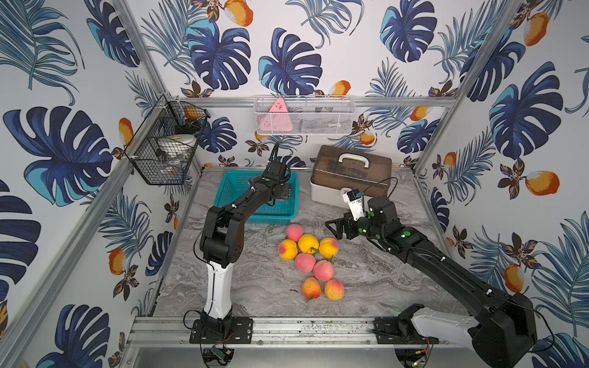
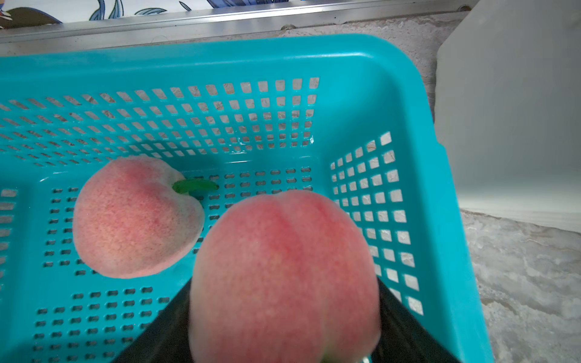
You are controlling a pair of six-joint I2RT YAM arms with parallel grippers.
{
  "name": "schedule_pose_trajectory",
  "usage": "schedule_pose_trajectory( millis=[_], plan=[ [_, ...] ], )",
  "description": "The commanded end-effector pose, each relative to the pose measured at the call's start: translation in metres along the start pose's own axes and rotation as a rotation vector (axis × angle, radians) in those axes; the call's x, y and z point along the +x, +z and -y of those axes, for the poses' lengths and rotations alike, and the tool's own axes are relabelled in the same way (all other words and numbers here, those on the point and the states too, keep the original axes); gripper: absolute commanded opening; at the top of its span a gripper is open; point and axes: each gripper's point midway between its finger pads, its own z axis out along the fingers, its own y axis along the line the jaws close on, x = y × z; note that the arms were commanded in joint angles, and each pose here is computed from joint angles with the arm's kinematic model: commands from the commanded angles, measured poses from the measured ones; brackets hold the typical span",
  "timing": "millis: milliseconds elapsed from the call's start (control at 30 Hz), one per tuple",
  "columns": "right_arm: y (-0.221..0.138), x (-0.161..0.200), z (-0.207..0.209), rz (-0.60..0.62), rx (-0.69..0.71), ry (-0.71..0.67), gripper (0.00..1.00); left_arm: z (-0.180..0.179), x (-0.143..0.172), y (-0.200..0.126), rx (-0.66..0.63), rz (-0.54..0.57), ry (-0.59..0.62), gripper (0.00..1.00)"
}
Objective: Put the peaches into the basket
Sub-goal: Place the peach in the basket.
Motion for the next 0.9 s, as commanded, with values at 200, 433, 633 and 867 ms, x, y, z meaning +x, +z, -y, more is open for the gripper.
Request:
schedule_pose_trajectory(
  millis=[200,433,633,867],
  plan=[
    [0.001,-0.006,-0.001,0.034,-0.014,0.001,1.00,-0.005,0.008,0.018,-0.033,-0.010,-0.007,0.67],
    [-0.001,-0.005,0.006,0.032,0.002,0.009,1.00,-0.006,0.015,0.025,-0.040,-0.031,-0.005,0.68],
    [-0.007,-0.008,0.017,0.038,0.029,0.014,1.00,-0.006,0.020,0.032,-0.048,-0.046,0.001,0.69],
    [-0.007,-0.007,0.025,0.041,0.033,0.037,1.00,-0.007,0.024,0.037,-0.064,-0.052,0.009,0.70]
  ],
)
